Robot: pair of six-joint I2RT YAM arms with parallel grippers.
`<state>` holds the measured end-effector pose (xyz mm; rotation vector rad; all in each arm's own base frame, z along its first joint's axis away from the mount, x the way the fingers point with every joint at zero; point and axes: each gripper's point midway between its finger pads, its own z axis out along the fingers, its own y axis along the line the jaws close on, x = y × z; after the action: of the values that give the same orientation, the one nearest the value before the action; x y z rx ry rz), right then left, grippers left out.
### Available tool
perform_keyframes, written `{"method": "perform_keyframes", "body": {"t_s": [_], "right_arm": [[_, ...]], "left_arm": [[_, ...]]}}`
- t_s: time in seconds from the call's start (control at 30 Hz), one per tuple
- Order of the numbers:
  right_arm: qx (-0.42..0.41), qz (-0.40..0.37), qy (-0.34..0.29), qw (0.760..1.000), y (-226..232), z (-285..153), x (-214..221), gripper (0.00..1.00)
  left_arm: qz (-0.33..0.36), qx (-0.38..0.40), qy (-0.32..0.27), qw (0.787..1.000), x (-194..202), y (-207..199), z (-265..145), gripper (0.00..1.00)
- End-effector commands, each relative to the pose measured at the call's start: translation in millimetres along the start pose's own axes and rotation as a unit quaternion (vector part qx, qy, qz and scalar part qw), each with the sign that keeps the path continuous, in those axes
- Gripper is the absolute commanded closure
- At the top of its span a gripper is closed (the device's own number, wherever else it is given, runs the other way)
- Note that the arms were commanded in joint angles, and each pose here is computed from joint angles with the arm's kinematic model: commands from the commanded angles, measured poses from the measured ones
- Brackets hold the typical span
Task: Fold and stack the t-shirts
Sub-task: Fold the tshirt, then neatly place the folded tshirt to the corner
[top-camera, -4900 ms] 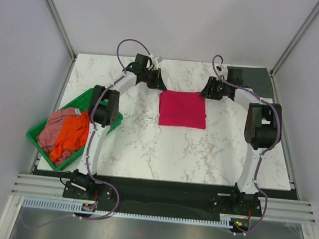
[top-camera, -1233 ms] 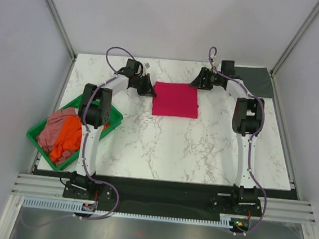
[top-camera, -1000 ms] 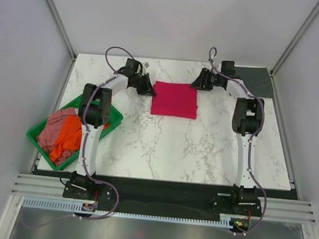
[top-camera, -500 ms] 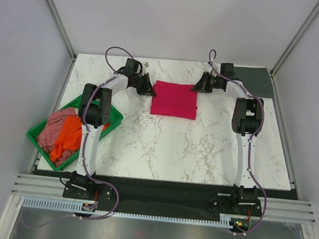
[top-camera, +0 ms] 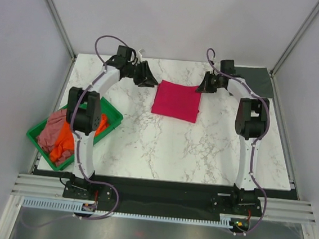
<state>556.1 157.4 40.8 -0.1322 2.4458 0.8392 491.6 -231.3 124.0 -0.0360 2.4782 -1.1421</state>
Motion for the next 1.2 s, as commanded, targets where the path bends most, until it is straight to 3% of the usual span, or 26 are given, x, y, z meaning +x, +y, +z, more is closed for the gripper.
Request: {"method": "perform_keyframes", "body": {"t_s": [0.0,0.23,0.4,0.63,1.17], "right_arm": [[0.056,-0.046,-0.022,0.997,1,-32,-19,1.0],[0.138,-0.087,-0.029,0.986,-12,-47,-17,1.0],[0.21,-0.12,-0.064,0.968,-23,-71,-37,1.0],[0.294,-0.189,-0.111,0.93,-27,-122,-73,1.0],[0.462,-0.292,-0.102,0.831,-57,-217,-114,1.0]], "left_arm": [[0.015,0.067,-0.006,0.998,4,-61,-48,0.59],[0.024,0.052,0.015,0.998,45,-53,-58,0.6],[0.048,0.067,0.029,0.996,72,-72,-70,0.6],[0.076,0.084,0.037,0.993,96,-86,-85,0.58],[0.105,0.09,0.018,0.99,105,-98,-107,0.55]]}}
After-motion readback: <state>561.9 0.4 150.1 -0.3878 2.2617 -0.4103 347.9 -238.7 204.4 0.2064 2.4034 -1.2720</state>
